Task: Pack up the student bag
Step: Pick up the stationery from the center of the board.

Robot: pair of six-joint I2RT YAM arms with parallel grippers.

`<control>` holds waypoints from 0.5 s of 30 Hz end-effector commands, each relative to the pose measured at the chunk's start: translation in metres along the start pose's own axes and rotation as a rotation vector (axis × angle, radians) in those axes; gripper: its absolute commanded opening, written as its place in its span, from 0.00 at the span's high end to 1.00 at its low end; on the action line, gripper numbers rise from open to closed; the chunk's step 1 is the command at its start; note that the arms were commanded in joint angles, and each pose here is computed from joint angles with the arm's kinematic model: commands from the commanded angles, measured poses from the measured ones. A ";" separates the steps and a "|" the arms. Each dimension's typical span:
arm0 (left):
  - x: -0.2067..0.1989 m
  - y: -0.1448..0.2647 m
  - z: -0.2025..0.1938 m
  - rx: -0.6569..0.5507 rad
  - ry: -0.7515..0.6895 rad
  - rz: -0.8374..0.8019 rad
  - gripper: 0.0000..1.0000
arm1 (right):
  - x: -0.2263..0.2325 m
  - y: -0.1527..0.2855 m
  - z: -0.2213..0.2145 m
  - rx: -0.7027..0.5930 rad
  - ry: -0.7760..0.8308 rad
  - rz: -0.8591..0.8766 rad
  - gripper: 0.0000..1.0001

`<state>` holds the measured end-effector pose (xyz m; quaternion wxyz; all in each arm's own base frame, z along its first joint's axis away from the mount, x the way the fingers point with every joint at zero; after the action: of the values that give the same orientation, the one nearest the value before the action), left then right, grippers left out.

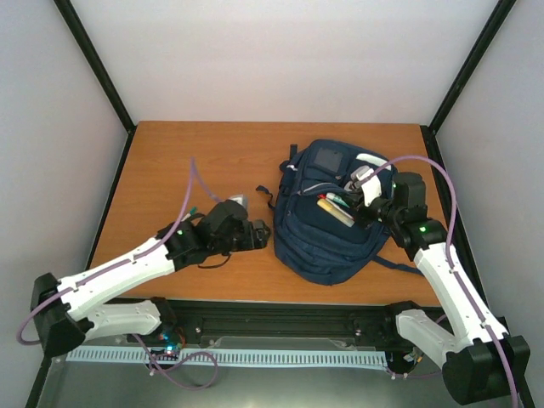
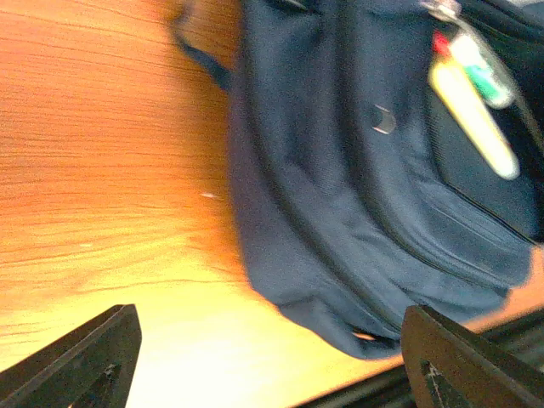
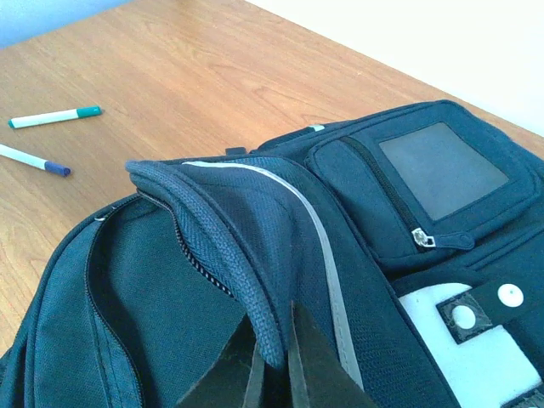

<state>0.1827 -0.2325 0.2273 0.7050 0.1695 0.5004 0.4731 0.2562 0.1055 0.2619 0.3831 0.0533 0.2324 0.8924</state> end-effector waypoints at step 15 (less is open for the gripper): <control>0.155 -0.005 0.029 -0.143 0.602 0.393 0.19 | 0.002 0.002 0.019 -0.123 0.092 0.033 0.97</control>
<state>0.2168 -0.1108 0.1564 0.4834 0.1131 0.5821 0.6440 0.2569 0.1102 0.2513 0.3597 0.0563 0.2359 0.9010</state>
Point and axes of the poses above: each gripper's point midway between its finger pads, its own y axis back along the fingers, its own x axis along the line the jaws close on, z = x × y, the point moved 5 cm from there along y, back along the fingers, and after that the axes turned 4 degrees about y, right-handed, at the moved point
